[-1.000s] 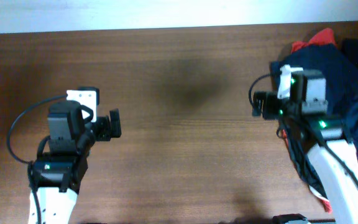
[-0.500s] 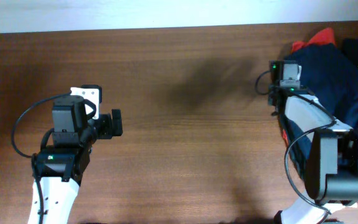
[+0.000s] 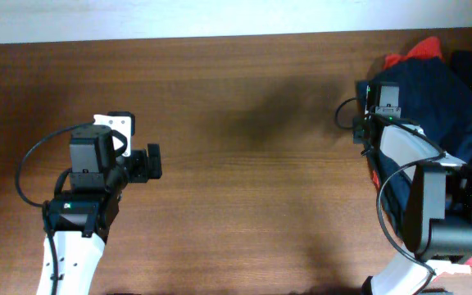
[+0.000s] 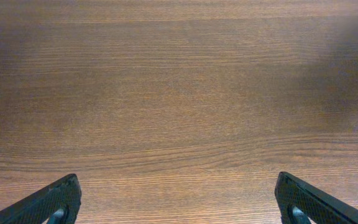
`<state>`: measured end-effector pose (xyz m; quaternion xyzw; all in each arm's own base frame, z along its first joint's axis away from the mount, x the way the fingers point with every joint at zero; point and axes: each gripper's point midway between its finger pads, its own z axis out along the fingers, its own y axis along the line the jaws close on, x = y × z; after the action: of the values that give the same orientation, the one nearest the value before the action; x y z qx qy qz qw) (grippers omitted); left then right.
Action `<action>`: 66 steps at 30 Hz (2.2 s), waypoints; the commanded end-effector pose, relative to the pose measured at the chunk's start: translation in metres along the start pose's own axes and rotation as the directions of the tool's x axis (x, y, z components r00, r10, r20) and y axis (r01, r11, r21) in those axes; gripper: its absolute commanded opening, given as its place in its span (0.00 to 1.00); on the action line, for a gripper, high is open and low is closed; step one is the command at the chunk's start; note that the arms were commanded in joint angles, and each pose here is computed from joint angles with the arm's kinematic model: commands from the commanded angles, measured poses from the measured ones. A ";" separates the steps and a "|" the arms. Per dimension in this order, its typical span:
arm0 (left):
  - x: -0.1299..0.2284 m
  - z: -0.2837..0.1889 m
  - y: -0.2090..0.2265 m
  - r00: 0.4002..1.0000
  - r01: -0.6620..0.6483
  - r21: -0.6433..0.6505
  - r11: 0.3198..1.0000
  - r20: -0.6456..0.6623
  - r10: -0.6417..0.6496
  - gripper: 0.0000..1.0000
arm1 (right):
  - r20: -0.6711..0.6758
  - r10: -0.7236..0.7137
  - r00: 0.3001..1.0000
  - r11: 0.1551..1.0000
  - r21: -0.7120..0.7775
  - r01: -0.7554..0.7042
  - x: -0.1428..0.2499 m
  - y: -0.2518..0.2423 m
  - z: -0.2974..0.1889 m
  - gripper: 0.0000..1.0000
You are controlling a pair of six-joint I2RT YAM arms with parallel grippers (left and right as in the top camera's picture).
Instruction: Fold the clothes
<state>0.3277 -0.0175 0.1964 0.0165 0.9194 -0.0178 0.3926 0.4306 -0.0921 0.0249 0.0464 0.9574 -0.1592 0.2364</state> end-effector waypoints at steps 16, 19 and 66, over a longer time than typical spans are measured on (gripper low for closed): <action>-0.006 -0.001 -0.001 1.000 0.008 0.010 1.000 0.012 -0.008 0.99 | 0.078 0.062 0.995 0.993 0.095 -0.069 -0.052 -0.026 -0.027 0.04; -0.006 -0.001 -0.001 1.000 0.008 0.010 1.000 0.012 -0.008 0.99 | 0.121 0.073 0.990 0.996 0.041 -0.079 -0.085 -0.031 -0.067 0.04; 0.107 0.098 -0.127 0.792 0.430 0.409 0.805 -0.598 -0.120 0.99 | -0.358 -0.223 0.907 0.948 -0.298 0.116 -0.024 0.091 -0.204 0.99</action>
<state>0.3200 -0.1199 0.0718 0.0302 0.9480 -0.2839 0.1403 0.3771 0.0601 0.1815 -0.0442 0.9977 -0.0383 0.0329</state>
